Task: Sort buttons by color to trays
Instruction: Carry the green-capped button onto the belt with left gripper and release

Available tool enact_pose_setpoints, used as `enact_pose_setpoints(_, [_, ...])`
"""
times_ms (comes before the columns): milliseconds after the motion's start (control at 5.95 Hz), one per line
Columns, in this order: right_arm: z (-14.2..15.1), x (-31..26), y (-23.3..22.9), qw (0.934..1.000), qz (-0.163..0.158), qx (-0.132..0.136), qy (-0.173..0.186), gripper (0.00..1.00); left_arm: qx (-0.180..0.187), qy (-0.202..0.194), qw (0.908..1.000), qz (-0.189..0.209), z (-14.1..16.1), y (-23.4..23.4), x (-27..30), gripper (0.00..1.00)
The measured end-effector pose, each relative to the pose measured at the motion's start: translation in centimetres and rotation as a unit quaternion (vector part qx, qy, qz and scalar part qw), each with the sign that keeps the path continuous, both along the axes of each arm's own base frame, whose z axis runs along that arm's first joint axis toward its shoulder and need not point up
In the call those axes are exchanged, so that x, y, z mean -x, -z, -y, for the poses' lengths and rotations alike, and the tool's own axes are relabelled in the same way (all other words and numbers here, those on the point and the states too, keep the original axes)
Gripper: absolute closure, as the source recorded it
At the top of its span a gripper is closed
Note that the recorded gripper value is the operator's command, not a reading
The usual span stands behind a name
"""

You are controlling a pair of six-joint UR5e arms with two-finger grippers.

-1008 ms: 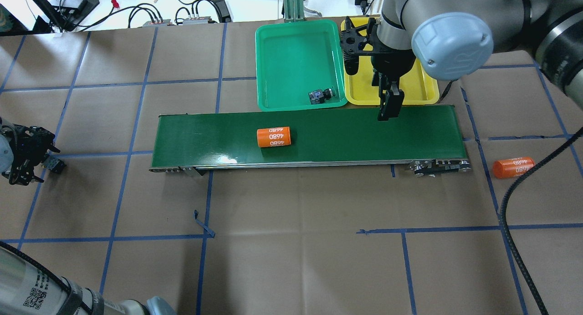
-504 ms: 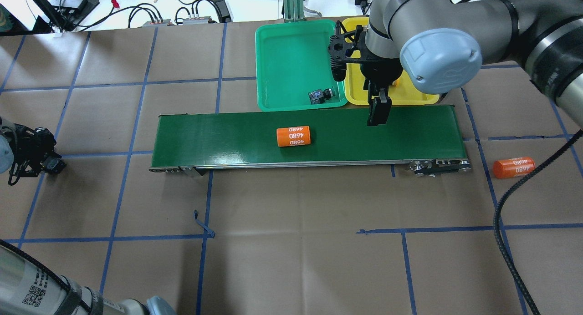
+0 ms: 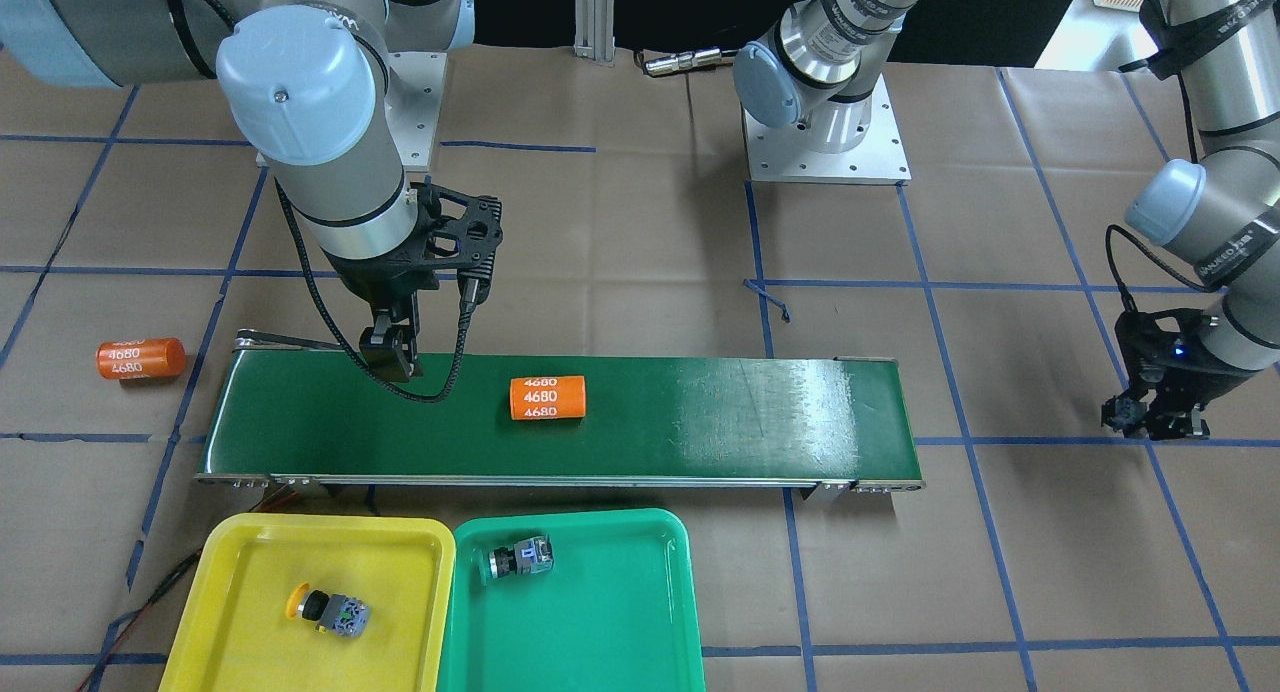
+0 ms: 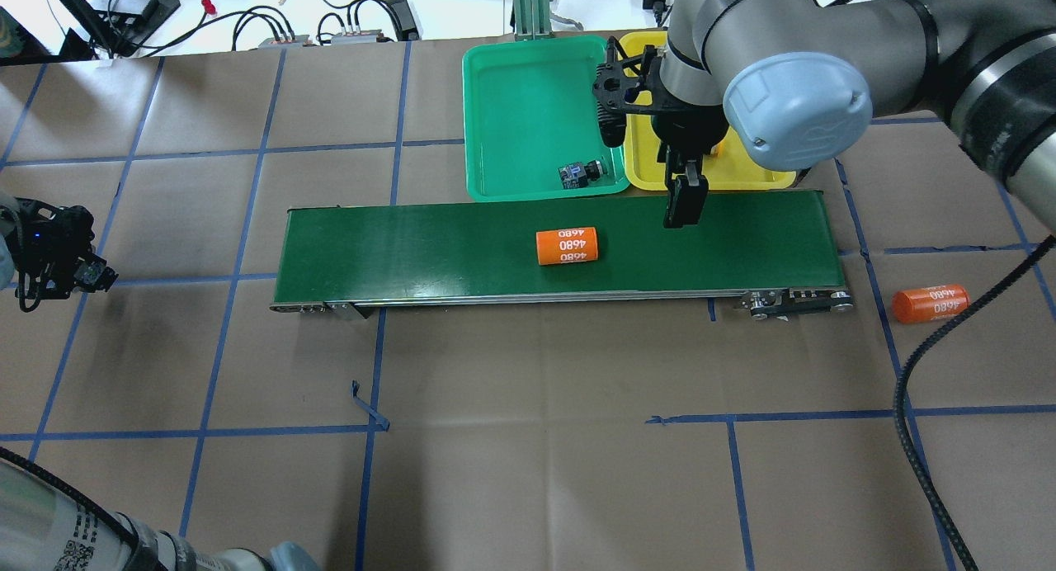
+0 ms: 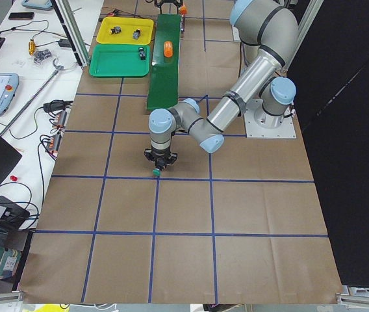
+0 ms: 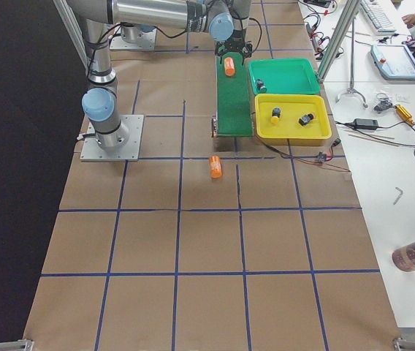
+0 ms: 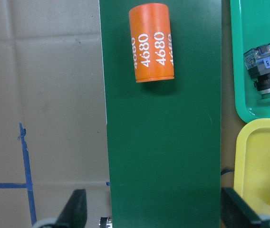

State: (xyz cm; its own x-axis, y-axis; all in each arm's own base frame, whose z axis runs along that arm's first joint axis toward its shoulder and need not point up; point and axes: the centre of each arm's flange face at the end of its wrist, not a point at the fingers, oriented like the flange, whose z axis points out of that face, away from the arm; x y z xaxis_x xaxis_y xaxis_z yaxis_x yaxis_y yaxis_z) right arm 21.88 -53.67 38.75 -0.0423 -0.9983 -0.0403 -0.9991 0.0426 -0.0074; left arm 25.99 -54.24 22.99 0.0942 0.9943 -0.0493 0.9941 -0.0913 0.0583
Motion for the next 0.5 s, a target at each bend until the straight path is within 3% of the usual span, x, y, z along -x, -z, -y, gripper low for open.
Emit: enact_pose_setpoints(504, [0.0,0.0,0.1,1.0000,0.000,-0.001,0.000,0.00,0.018,-0.052,0.9984,-0.014,3.3,-4.7,14.4,1.00])
